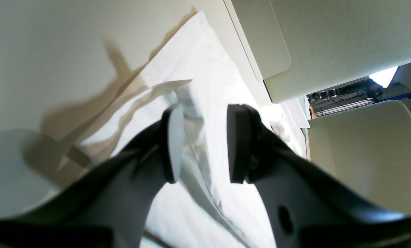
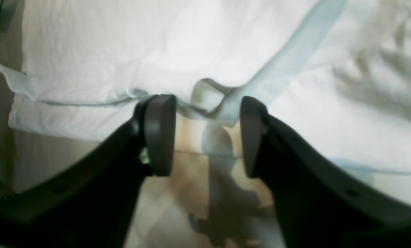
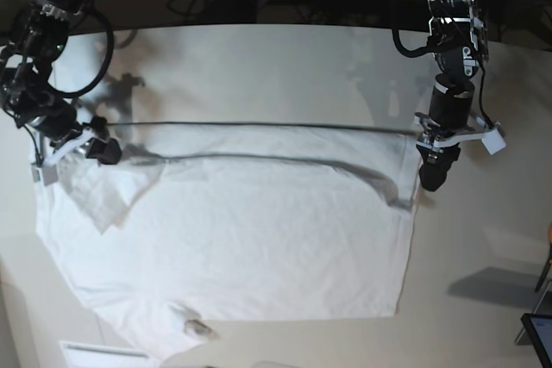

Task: Fold the T-shirt properly
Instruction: 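Open and raise the right gripper, move it over the sleeve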

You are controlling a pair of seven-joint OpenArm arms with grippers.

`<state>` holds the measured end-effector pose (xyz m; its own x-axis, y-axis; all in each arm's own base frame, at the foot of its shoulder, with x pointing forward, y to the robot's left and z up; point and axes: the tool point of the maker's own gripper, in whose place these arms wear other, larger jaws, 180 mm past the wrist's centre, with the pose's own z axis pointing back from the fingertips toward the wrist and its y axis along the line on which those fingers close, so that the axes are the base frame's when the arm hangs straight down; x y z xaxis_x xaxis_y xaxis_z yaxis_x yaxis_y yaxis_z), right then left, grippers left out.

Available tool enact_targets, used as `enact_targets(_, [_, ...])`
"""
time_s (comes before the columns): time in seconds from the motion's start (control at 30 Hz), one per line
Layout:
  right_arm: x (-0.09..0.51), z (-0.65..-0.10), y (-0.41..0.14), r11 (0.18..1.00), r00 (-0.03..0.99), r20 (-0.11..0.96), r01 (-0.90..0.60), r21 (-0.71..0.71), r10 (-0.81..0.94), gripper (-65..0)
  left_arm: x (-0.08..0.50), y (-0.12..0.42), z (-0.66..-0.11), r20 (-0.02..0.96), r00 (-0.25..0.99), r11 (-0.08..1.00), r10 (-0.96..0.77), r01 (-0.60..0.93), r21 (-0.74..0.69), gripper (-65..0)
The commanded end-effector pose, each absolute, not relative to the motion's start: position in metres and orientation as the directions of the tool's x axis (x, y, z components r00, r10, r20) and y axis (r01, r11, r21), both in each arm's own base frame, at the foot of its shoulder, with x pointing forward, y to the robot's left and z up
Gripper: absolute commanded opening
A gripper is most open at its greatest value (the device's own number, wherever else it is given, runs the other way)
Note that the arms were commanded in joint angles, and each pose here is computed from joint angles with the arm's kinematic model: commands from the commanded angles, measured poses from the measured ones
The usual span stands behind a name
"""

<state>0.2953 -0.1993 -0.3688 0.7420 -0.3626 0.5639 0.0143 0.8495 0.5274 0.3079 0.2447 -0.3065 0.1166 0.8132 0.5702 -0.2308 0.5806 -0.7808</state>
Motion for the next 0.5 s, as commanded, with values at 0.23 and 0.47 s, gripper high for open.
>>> enact_targets(0.23, [0.314,-0.348,-0.201,0.852,0.713,0.609,-0.031,0.523,-0.348,-65.0,0.312,0.248,-0.293,0.591,0.091,0.597,0.801,-0.194,-0.779,-43.7])
enact_targets(0.47, [0.334,-0.329,-0.198,0.850,0.697,0.632,-0.063,0.524,-0.338,-65.0,0.312,0.248,-0.293,0.590,0.091,0.595,0.802,-0.194,-0.780,-43.7])
